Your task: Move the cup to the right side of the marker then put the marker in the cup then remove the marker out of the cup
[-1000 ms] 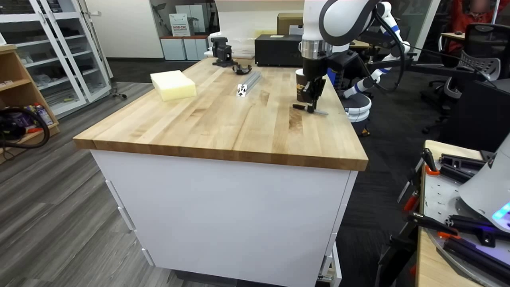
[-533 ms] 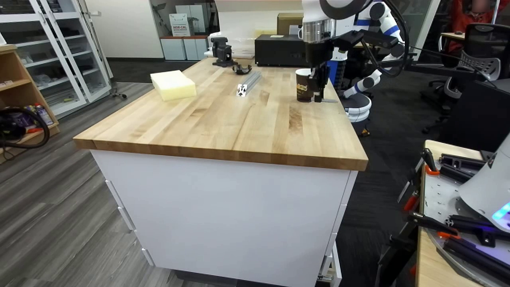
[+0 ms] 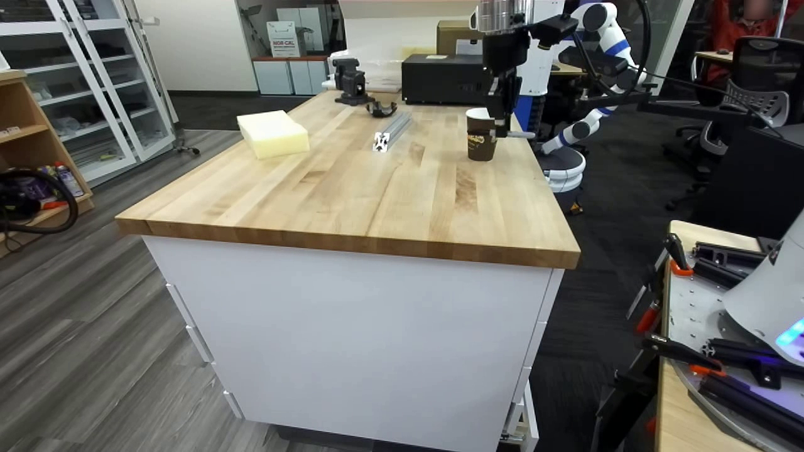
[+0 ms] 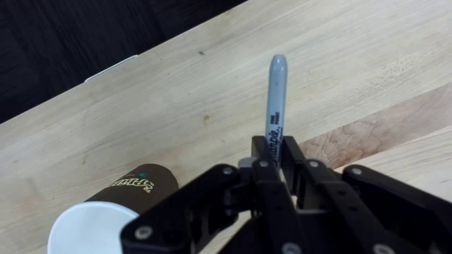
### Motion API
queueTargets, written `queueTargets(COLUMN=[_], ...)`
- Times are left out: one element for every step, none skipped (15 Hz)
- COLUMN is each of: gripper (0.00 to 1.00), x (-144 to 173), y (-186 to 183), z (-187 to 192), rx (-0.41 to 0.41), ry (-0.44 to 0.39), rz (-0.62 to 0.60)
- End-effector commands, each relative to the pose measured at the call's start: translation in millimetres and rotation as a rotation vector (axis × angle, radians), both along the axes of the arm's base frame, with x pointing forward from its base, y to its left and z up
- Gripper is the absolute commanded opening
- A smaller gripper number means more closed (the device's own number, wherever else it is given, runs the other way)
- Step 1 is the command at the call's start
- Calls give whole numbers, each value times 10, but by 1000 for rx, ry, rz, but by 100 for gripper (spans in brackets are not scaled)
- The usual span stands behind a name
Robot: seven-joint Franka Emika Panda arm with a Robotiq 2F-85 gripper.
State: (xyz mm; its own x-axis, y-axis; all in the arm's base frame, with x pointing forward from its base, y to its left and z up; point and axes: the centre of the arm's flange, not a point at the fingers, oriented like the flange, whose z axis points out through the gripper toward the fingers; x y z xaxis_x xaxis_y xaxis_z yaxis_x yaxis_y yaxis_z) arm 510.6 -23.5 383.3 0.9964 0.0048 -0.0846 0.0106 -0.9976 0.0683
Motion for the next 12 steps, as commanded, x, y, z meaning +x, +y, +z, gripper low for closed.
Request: queueTargets(gripper=[3,3,3,3,3,3,3,3,3,3,3,3], x=[11,20,32,35,39,40,45,48,50,56,63,71], y=[-41,-47,-59,-63,-74,-83,-98,-113,-134,-153,-181,-203], z=[99,98,92,103,119,134,161,178,218,248,308,344], rx=[-11,-10,-4,-3,-3,-2,1,1,-3,-5,-16,-22], ry=[-50,-58,-58,-61,-65,-69,-68,-64,-69,-77,-90,-99], rz=[1,0,-2,-2,-1,-2,-7,-11,-17,-21,-31,-37])
